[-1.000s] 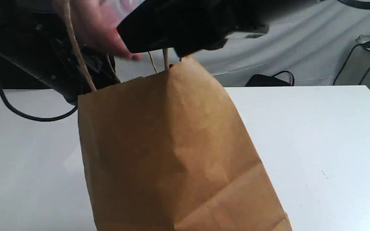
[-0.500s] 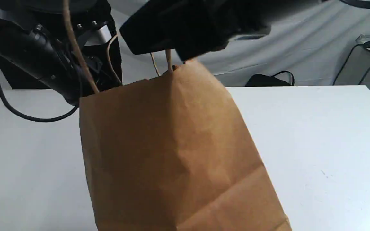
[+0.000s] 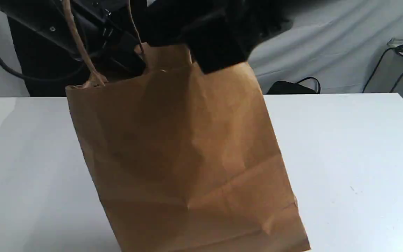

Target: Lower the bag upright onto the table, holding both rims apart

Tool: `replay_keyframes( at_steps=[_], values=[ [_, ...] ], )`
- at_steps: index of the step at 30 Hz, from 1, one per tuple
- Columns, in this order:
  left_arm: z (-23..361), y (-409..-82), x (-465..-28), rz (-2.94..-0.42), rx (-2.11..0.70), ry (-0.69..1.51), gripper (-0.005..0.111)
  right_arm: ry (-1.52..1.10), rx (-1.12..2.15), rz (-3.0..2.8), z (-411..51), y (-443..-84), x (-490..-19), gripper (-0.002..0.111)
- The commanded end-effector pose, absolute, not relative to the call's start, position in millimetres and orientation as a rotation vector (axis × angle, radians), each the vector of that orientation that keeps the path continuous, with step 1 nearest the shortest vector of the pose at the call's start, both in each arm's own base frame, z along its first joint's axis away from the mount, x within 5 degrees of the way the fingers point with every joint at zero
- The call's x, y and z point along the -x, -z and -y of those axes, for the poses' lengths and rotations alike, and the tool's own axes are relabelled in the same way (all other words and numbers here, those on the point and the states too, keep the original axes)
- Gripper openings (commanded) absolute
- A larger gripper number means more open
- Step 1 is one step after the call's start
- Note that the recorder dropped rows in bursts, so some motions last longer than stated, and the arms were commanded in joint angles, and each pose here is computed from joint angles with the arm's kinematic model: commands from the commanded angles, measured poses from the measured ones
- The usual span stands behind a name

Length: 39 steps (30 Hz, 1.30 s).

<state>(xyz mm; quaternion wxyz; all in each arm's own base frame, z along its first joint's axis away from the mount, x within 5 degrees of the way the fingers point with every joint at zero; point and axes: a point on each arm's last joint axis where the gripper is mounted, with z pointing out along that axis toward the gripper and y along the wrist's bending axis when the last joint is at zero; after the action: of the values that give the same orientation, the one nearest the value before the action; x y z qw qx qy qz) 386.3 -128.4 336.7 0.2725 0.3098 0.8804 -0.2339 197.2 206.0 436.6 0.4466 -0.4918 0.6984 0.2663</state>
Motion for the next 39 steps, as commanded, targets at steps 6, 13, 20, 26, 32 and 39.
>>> replay_keyframes(
  at_steps=[6, 13, 20, 26, 32, 39],
  values=[
    [129.4, -341.5, -387.6, -2.355, -0.831, 0.576, 0.000, -0.596, 0.936, -1.681, -184.0, -404.9, -191.5, 0.000],
    [152.7, -341.1, -387.0, -2.280, -0.903, 0.468, 0.000, -0.560, 0.760, -1.708, -165.5, -364.8, -185.3, 0.000],
    [160.2, -317.4, -397.9, -2.324, -0.913, 0.484, 0.000, -0.545, 0.678, -1.781, -159.6, -333.4, -186.2, 0.000],
    [164.8, -299.7, -405.5, -2.360, -0.895, 0.533, 0.000, -0.542, 0.685, -1.799, -158.9, -327.1, -185.2, 0.000],
    [165.1, -298.8, -405.8, -2.362, -0.894, 0.536, 0.000, -0.554, 0.689, -1.810, -159.4, -326.3, -184.4, 0.000],
    [165.4, -298.5, -404.2, -2.373, -0.902, 0.550, 0.010, -0.581, 0.659, -1.822, -159.7, -326.6, -184.2, 0.000]
  ],
)
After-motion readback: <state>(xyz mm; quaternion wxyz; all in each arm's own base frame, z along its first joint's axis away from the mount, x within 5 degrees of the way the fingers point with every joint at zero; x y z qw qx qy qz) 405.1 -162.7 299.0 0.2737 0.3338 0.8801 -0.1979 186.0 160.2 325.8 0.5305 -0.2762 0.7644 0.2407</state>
